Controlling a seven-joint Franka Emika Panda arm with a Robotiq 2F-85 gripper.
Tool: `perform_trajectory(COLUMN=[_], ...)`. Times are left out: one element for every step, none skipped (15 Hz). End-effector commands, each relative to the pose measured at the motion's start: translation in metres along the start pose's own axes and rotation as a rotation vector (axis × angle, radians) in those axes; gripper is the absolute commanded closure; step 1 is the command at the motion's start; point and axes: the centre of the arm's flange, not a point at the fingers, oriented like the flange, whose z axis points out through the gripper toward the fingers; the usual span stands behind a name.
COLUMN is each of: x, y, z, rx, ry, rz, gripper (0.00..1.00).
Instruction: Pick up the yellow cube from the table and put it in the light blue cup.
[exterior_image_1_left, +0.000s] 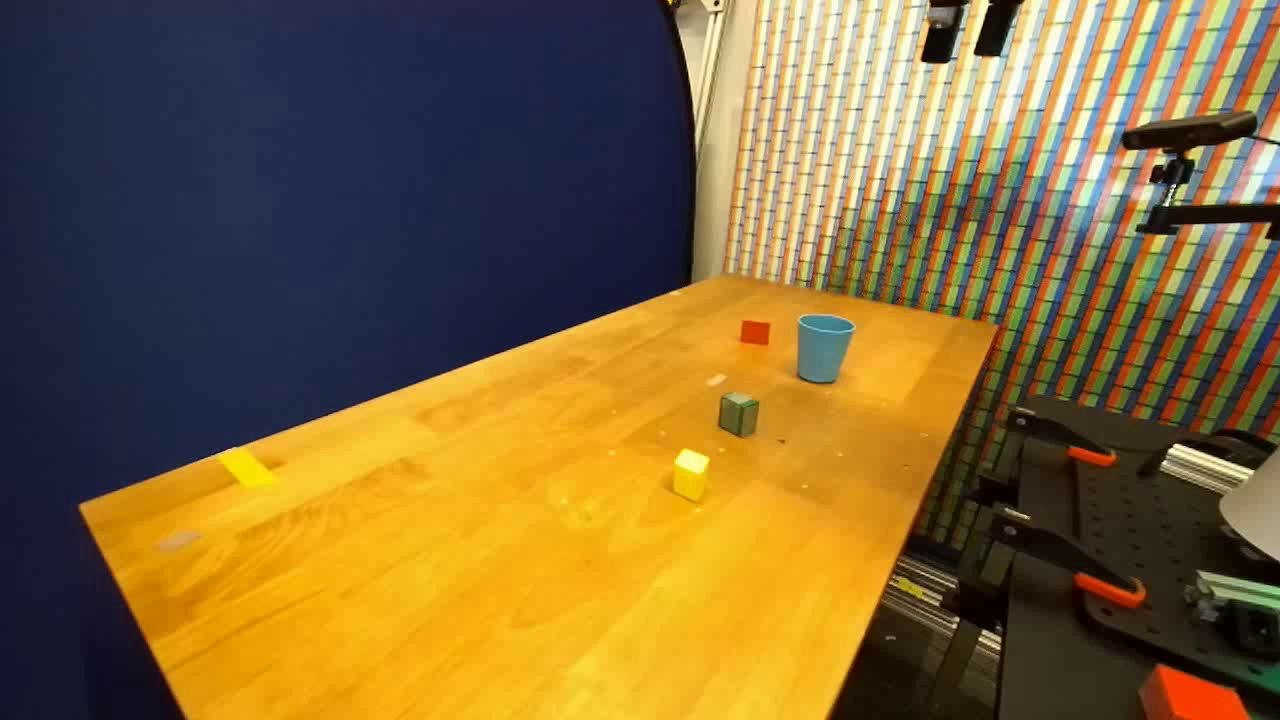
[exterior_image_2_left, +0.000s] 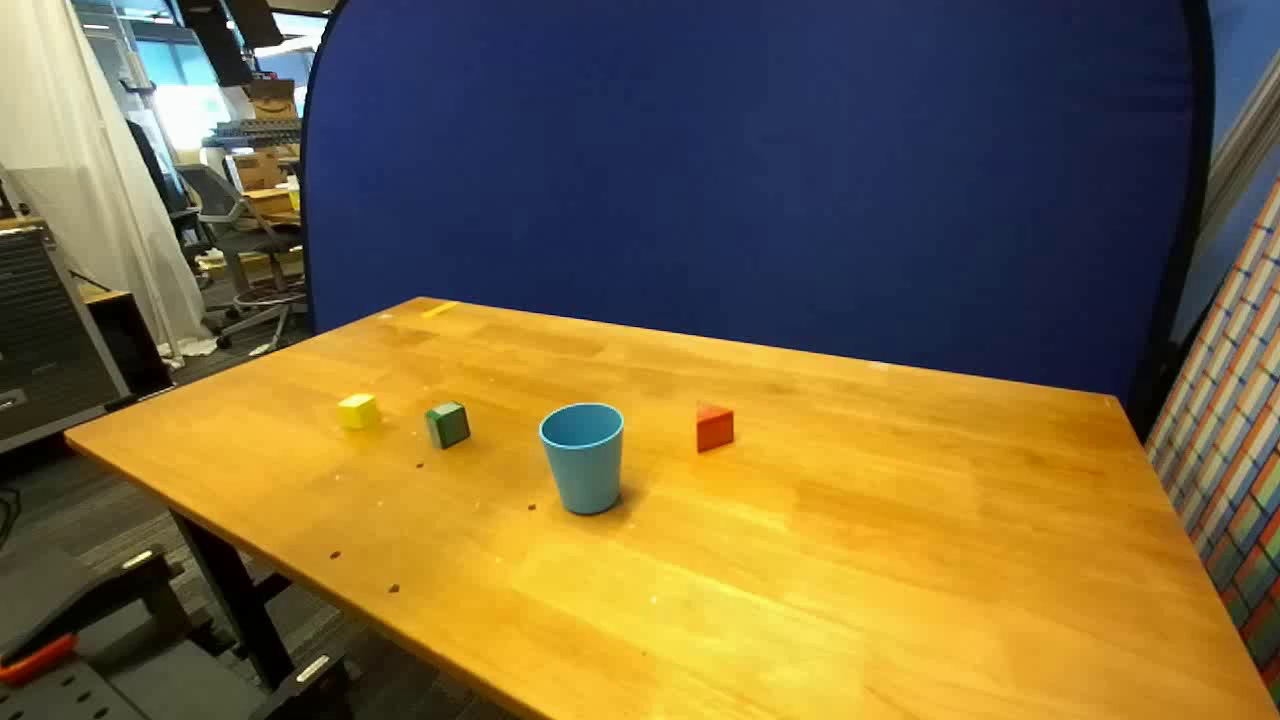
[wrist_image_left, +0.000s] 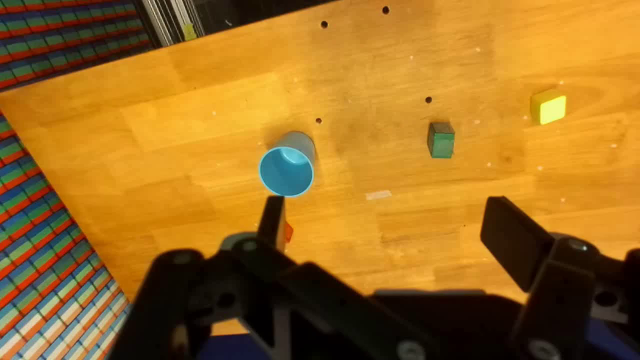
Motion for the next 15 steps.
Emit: perform_trajectory(x=[0.001,0.001,0.001,0.001,0.001,0.001,0.001,0.001,0.001,0.001,0.001,0.001,0.006,0.014,0.020], y=[0.000,0.000,0.000,0.000,0.000,0.000,0.000,0.000,0.000,0.000,0.000,0.000,-0.004,-0.013,-0.020], z=[-0.002,-0.004,-0.006,-0.006,-0.006,-0.006,-0.006,-0.006,-0.006,-0.006,-0.006,-0.006,0.003,0.020,0.034], rx=[0.001,0.003,0.004,0.004,0.004,0.004,0.004,0.004,0.004,0.004,0.004,0.004,0.002,0.031,0.051], ry=[0.004,0.009,0.012,0.013,0.013,0.013,0.013,0.013,0.013,0.013,0.013,0.013,0.015,-0.002,-0.015], rz=[0.000,0.001,0.001,0.001,0.001,0.001,0.001,0.001,0.001,0.001,0.001,0.001,0.010,0.007,0.007], gripper=[0.00,0.00,0.00,0.00,0.00,0.00,0.00,0.00,0.00,0.00,0.00,0.00,0.00,0.00,0.00])
